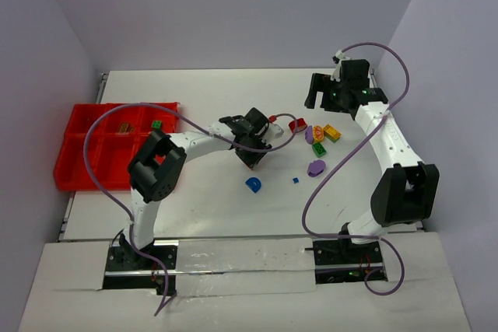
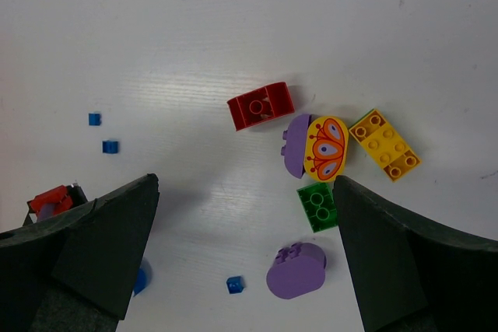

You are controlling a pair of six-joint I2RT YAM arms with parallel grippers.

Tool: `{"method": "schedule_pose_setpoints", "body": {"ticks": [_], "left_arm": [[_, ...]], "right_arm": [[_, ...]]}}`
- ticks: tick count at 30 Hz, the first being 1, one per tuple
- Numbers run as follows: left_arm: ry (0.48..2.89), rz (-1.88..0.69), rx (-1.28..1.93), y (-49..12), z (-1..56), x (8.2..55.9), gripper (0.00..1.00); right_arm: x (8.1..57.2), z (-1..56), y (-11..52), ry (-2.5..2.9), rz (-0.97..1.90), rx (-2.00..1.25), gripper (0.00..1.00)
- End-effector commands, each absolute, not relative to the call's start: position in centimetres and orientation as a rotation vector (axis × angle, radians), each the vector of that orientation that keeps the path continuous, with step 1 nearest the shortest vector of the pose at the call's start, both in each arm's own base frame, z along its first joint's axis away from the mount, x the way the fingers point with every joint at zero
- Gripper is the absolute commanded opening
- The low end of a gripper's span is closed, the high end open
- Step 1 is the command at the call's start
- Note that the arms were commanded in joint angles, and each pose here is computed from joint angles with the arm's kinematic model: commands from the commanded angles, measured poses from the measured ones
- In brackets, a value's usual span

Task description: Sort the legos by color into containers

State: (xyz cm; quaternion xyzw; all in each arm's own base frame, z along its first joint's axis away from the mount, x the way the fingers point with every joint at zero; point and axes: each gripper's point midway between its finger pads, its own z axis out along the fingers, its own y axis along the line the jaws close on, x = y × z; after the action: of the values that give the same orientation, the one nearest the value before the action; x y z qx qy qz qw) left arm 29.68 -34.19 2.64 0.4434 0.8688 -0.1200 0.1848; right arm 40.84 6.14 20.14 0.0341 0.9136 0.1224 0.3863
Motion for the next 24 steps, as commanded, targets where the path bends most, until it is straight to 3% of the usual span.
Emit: {"method": "schedule_pose_setpoints", "body": {"ticks": [1, 5, 8, 12, 16, 19, 24], "left_arm": [[2.390, -0.274, 1.242, -33.5, 5.0, 30.3, 0.35], [2.323, -0.270, 1.178, -33.0, 9.2, 32.0, 0.29], [2.291, -0.397, 1.006, -30.3, 15.4, 34.6, 0.27], [2.282, -0.455, 0.693, -22.2, 20.7, 39.3, 0.22], [2.247, -0.333, 0.328, -10.3, 24.1, 42.8, 0.17], [2.243, -0.185, 0.091, -1.1, 24.2, 44.5, 0.17], [2.246, -0.082, -0.080, 8.2, 22.9, 45.7, 0.19]], "right_arm": [[41.2, 21.0, 6.0, 2.304, 0.321, 0.090, 1.00], [41.3, 21.2, 6.4, 2.302, 0.343, 0.062, 1.00], [41.4, 21.3, 7.0, 2.301, 0.376, 0.017, 1.00], [41.6, 21.3, 7.7, 2.293, 0.417, -0.044, 1.00], [42.0, 21.3, 8.1, 2.283, 0.420, -0.066, 1.00], [42.5, 20.7, 8.4, 2.294, 0.413, -0.068, 1.00], [43.1, 19.7, 9.3, 2.322, 0.388, -0.101, 1.00]]}}
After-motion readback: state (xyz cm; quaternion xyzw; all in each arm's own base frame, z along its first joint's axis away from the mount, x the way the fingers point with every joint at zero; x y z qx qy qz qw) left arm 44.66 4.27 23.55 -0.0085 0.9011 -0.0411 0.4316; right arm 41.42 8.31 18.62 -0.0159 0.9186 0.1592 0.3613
